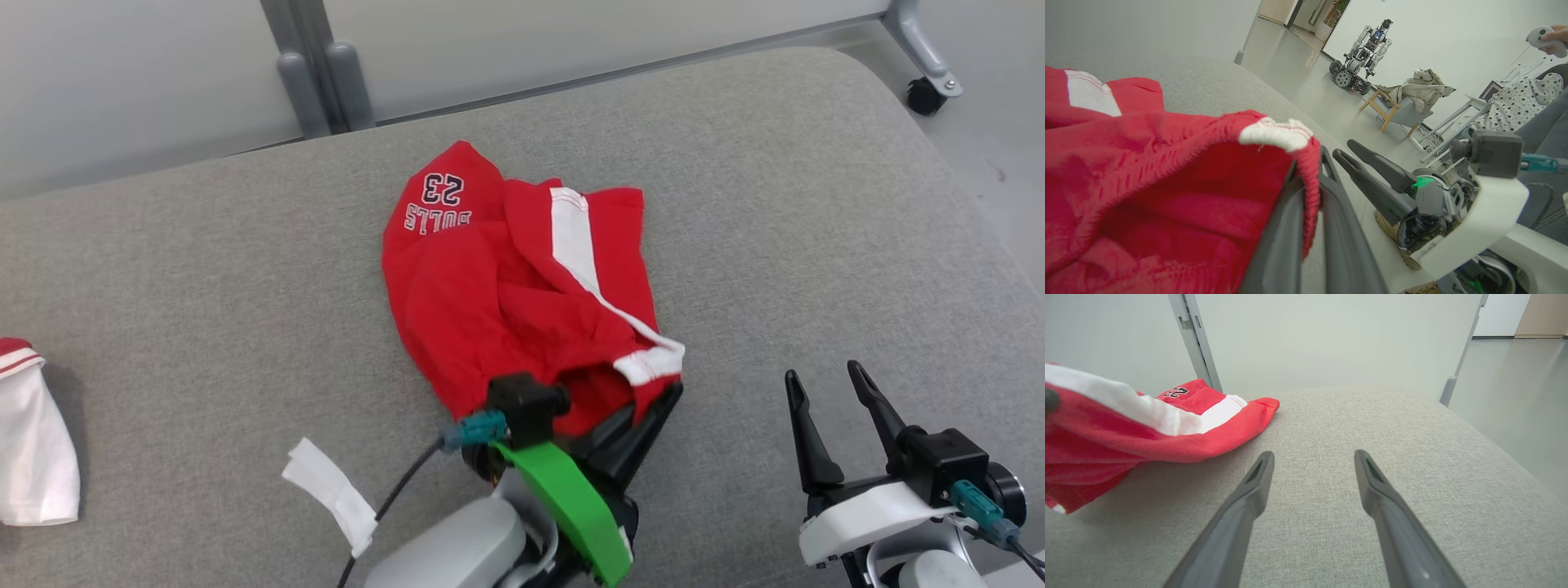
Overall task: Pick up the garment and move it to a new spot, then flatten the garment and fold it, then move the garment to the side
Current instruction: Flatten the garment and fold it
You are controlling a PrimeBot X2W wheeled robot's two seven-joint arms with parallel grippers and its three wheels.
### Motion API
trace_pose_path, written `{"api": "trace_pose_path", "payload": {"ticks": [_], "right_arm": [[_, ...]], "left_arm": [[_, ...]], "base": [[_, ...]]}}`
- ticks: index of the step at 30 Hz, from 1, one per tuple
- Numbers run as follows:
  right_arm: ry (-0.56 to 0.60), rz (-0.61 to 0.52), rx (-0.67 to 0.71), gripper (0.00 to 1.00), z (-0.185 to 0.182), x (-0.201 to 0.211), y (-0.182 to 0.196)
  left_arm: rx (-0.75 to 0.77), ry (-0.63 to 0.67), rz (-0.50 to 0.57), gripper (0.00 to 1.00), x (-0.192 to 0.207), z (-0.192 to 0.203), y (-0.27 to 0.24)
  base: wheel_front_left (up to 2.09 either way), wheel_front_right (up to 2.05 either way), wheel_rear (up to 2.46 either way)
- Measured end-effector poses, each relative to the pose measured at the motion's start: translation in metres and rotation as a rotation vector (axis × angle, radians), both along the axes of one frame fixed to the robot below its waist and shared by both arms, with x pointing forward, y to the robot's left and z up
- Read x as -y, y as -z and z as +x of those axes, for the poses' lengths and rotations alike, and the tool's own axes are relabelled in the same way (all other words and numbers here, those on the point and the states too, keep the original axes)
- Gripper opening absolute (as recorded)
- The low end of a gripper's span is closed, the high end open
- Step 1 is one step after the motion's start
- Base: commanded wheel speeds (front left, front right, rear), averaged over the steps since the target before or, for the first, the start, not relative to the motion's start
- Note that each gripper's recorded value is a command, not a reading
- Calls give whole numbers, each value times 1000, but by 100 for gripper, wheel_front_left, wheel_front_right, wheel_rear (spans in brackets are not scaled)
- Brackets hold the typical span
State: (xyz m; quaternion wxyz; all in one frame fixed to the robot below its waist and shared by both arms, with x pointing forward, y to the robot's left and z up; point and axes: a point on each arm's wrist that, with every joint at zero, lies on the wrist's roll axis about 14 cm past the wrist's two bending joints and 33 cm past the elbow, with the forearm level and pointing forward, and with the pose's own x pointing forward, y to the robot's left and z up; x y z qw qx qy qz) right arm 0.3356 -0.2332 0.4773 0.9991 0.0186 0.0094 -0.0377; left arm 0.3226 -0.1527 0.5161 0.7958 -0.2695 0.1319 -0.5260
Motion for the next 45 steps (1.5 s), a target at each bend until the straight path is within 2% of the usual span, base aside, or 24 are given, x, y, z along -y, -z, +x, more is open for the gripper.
{"api": "trace_pose_path", "payload": {"ticks": [4,9,12,16,22,23,24,25,26,30,36,40,43,45], "right_arm": [[-28,0,1,100,5,-7,0],[-48,1,4,100,4,-13,0],[-38,-4,3,100,-2,-9,0],[-37,-6,-6,100,-6,-8,3],[-75,-9,4,100,0,-19,0],[-82,-9,5,100,1,-21,0],[-88,-9,6,100,2,-23,0],[-92,-9,8,100,2,-24,-1],[-94,-9,10,100,2,-24,-1],[-94,-10,18,100,1,-24,-4],[-88,-15,14,100,-2,-22,-3],[-88,-21,25,100,0,-21,-7],[-88,-29,28,100,-1,-19,-8],[-90,-30,32,100,-2,-20,-9]], "left_arm": [[-51,-17,106,0,-22,-18,43],[-105,-209,188,0,-82,-3,80],[-154,-302,234,0,-120,-9,101],[-148,-368,327,0,-163,-19,121],[-145,-536,405,0,-222,-6,131],[-151,-554,405,4,-226,-6,132],[-159,-571,399,16,-229,-7,132],[-159,-572,399,78,-229,-8,132],[-161,-565,407,100,-229,-12,134],[-213,-528,476,100,-239,-35,153],[-245,-549,459,100,-253,-41,149],[-137,-682,433,100,-271,-15,117],[-17,-783,375,100,-274,7,77],[48,-802,339,100,-269,14,57]], "base": [[0,0,0],[0,0,0],[0,0,0],[0,0,0],[0,0,0],[0,0,0],[0,0,0],[0,0,0],[0,0,0],[0,0,0],[0,0,0],[0,0,0],[0,0,0],[0,0,0]]}}
